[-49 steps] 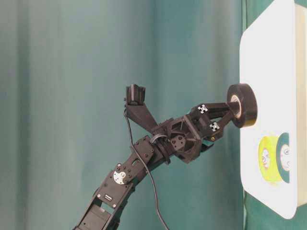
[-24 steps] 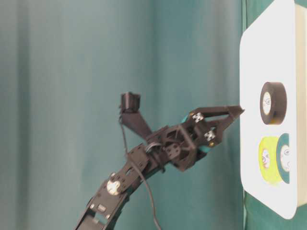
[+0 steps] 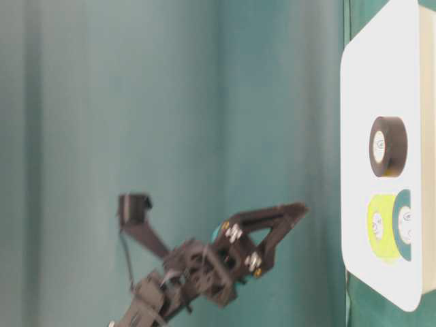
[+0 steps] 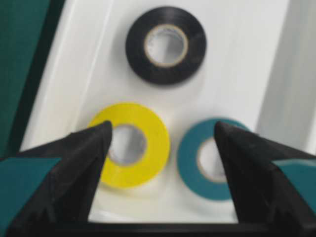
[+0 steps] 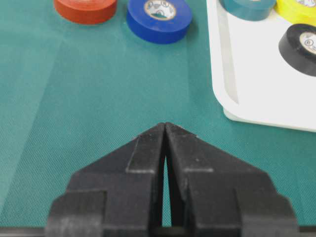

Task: Put the tape into the white case with the left arm.
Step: 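Open the left gripper to release the black roll in the case, then withdraw the open left gripper to the left side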

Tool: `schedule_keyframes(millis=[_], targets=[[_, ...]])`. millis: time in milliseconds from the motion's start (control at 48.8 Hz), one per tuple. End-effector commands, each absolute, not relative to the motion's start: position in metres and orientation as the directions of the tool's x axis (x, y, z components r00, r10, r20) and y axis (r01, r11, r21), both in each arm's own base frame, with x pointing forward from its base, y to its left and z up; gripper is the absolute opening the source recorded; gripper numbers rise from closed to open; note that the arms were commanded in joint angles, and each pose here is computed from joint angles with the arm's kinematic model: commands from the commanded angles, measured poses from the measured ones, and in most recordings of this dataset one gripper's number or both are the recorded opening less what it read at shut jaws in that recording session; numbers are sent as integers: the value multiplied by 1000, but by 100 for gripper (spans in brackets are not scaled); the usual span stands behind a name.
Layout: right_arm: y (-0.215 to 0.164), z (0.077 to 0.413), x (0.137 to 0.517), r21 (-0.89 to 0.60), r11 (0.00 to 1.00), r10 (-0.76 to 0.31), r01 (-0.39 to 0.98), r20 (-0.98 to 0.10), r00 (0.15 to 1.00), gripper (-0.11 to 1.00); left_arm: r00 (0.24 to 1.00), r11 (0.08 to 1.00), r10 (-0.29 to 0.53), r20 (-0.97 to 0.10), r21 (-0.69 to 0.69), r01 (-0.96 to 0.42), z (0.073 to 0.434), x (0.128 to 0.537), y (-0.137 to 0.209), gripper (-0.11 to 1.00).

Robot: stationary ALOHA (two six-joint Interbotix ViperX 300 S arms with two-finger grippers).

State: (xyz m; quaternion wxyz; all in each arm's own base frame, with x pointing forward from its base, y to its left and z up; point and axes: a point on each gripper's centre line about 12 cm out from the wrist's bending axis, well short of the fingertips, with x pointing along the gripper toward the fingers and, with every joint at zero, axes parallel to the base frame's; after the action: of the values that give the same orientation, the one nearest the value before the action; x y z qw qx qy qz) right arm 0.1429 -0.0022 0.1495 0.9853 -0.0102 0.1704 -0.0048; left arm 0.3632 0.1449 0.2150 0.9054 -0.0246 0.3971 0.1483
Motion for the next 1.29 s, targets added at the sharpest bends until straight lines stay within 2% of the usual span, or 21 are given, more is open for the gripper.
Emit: schedule_keyframes(millis=[0, 738, 1005, 1272], targets=[[-2, 153, 145, -20, 1000, -14, 8, -323, 946, -9, 682, 956, 256, -685, 77, -283, 232, 352, 136, 81], [-2, 153, 145, -20, 1000, -14, 8, -321, 947, -9, 770, 965, 249, -587, 84, -248, 221, 251, 82, 81], [-2, 153, 145, -22, 1000, -14, 7, -321, 947, -9, 782, 978, 204, -588, 83, -193, 216, 244, 65, 81], [-2, 153, 145, -20, 1000, -14, 8, -321, 947, -9, 788, 993, 119, -604, 79, -88, 212, 236, 37, 81]])
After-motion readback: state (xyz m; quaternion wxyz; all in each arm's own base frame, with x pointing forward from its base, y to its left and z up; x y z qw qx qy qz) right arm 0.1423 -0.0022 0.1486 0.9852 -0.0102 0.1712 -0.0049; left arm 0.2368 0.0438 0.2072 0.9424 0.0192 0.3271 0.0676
